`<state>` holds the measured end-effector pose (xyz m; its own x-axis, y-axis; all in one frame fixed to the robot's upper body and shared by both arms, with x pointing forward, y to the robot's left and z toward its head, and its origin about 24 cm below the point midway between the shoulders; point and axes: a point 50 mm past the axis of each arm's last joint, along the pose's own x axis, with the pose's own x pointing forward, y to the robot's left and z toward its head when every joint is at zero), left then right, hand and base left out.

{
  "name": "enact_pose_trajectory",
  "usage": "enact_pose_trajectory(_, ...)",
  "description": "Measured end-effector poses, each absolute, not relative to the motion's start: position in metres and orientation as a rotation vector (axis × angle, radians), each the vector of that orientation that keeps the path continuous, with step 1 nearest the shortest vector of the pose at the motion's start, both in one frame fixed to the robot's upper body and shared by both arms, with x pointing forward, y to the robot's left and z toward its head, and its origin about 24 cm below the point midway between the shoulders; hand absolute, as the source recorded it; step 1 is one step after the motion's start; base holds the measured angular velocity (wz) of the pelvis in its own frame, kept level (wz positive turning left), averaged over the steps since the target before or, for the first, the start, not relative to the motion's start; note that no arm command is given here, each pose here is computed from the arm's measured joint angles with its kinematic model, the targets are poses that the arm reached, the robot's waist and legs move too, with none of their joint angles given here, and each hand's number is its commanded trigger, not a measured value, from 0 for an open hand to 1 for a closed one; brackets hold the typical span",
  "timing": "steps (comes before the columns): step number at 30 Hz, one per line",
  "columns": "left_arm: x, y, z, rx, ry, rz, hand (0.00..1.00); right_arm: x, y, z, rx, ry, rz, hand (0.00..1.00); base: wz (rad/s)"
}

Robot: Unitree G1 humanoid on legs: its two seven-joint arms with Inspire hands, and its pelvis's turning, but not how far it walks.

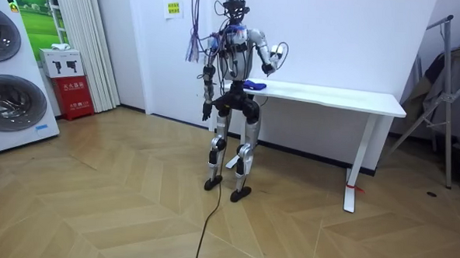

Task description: Wipe table

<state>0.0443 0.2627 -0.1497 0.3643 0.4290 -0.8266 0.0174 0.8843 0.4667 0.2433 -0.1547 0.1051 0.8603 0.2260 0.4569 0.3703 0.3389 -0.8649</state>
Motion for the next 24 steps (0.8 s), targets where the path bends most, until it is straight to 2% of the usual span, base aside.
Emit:
enact_pose_trajectory(7,0.051,0.258,-0.151,0.451,1.166,0.240,0.00,0.233,-0.118,0.091,-1.229,-0.577,0.125,0.00,0.02)
enact_pose_trajectory(14,0.046,0.258,-0.153,0.457,1.187,0.243,0.00,0.224,-0.111,0.074,-1.239,-0.527,0.213,0.00,0.06)
enact_pose_trajectory(22,0.054,0.255,-0.152,0.477,1.133,0.235,0.00,0.199,-0.098,0.033,-1.246,-0.436,0.393,0.00,-0.02)
enact_pose_trajectory(24,0.056,0.255,-0.152,0.509,1.127,0.203,0.00,0.197,-0.095,0.025,-1.233,-0.406,0.420,0.00,0.45)
